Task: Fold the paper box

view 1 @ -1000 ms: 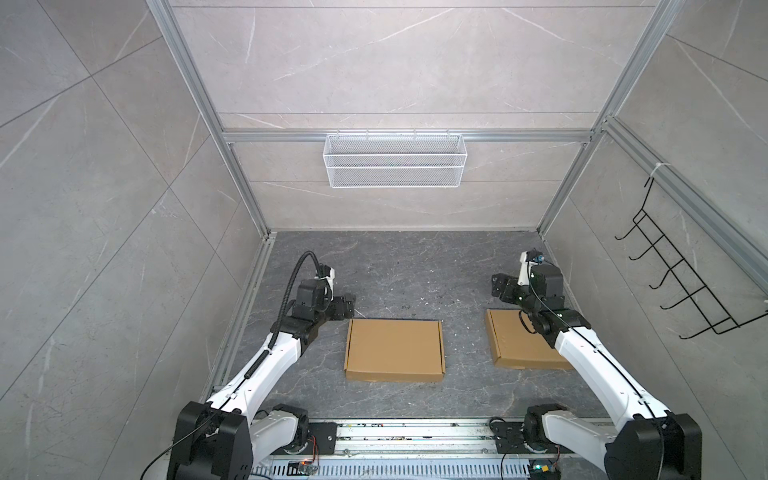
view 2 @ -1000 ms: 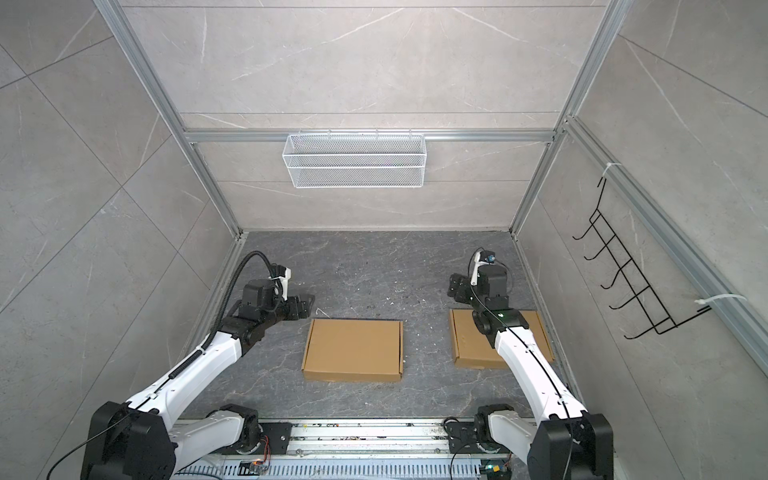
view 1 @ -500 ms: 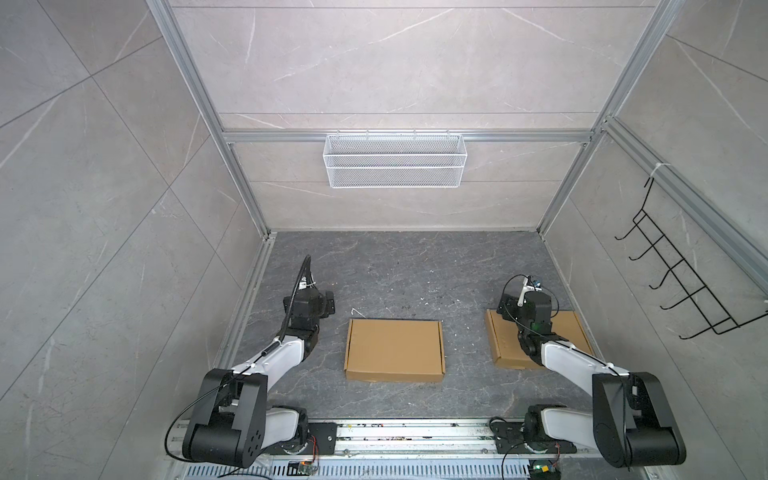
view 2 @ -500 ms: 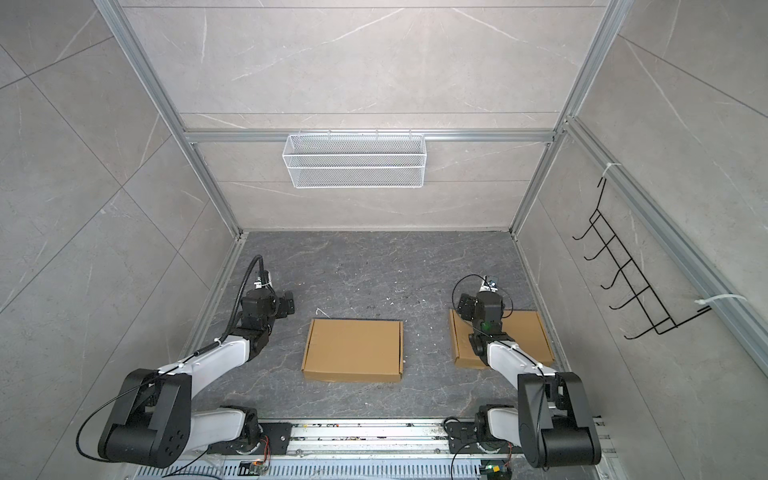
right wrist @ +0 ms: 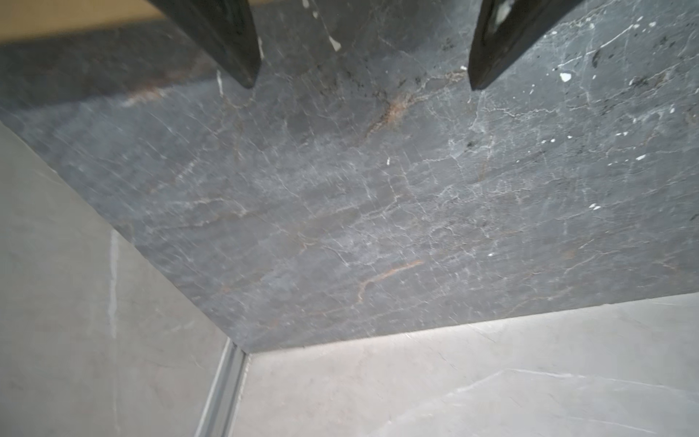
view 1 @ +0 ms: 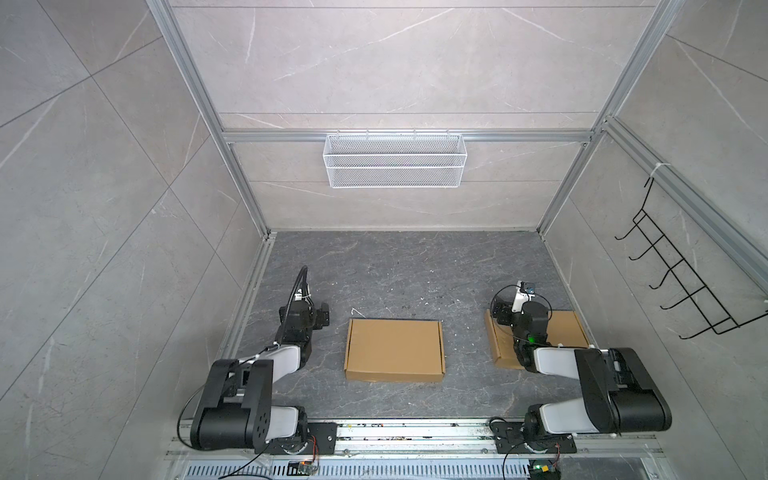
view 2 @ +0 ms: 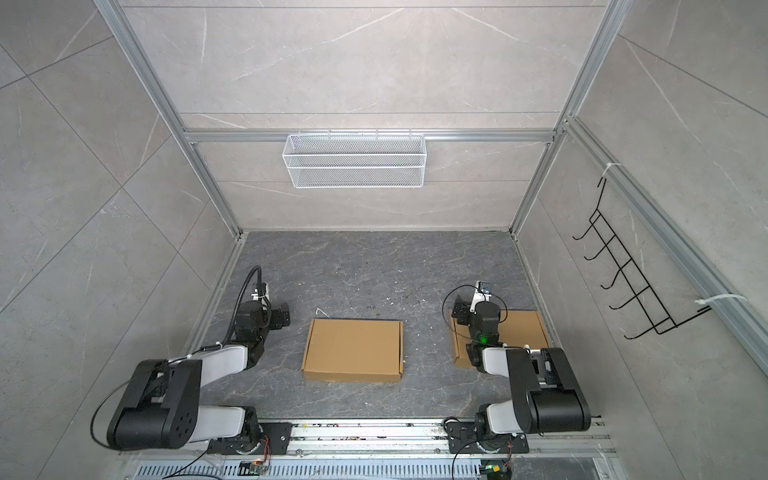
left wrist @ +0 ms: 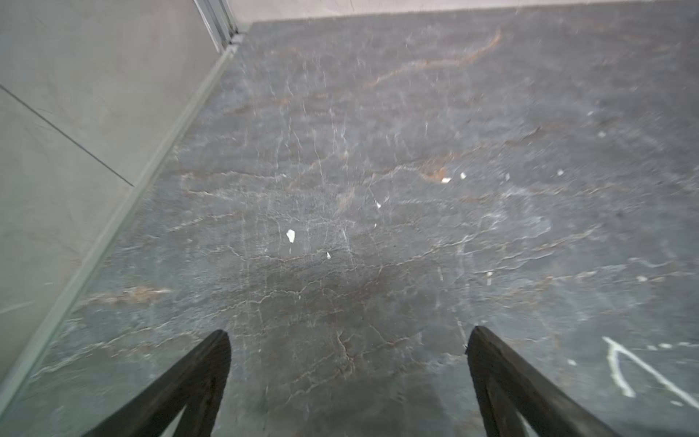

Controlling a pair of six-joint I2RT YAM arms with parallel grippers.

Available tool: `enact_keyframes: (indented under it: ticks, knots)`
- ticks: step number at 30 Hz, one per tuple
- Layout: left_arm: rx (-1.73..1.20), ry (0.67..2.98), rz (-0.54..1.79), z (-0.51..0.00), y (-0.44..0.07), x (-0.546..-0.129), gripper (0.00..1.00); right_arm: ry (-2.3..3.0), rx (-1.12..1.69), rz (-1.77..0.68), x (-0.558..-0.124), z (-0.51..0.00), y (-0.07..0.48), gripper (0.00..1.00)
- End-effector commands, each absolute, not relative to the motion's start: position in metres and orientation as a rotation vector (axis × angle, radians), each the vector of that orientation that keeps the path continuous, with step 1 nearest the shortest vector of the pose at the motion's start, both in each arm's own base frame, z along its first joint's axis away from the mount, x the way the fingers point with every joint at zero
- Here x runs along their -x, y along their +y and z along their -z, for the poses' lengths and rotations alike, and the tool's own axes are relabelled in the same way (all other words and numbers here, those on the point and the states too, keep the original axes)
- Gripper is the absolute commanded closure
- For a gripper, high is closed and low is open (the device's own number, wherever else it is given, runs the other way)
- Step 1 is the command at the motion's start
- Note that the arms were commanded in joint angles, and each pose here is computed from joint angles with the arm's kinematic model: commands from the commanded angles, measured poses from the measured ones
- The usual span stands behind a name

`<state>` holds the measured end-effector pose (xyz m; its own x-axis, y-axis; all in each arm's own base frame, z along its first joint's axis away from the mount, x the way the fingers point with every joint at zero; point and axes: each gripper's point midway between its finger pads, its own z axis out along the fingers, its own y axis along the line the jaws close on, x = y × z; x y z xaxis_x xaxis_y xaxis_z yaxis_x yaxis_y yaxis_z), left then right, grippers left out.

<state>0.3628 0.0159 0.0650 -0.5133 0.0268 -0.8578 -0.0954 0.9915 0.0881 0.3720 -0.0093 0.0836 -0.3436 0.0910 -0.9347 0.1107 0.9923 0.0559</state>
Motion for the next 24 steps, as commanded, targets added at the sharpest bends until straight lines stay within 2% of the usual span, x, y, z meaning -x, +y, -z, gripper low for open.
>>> enact_keyframes:
  ticks: [1, 24]
  knots:
    - [0.069, 1.949, -0.068, -0.087, 0.022, -0.384, 0.01, 1.890, -0.072, 0.016, -0.380, -0.095, 0.003, 0.01]
    - [0.129, 1.957, -0.078, -0.086, 0.034, -0.383, 0.00, 1.900, -0.043, 0.125, -0.385, -0.095, 0.012, 0.01]
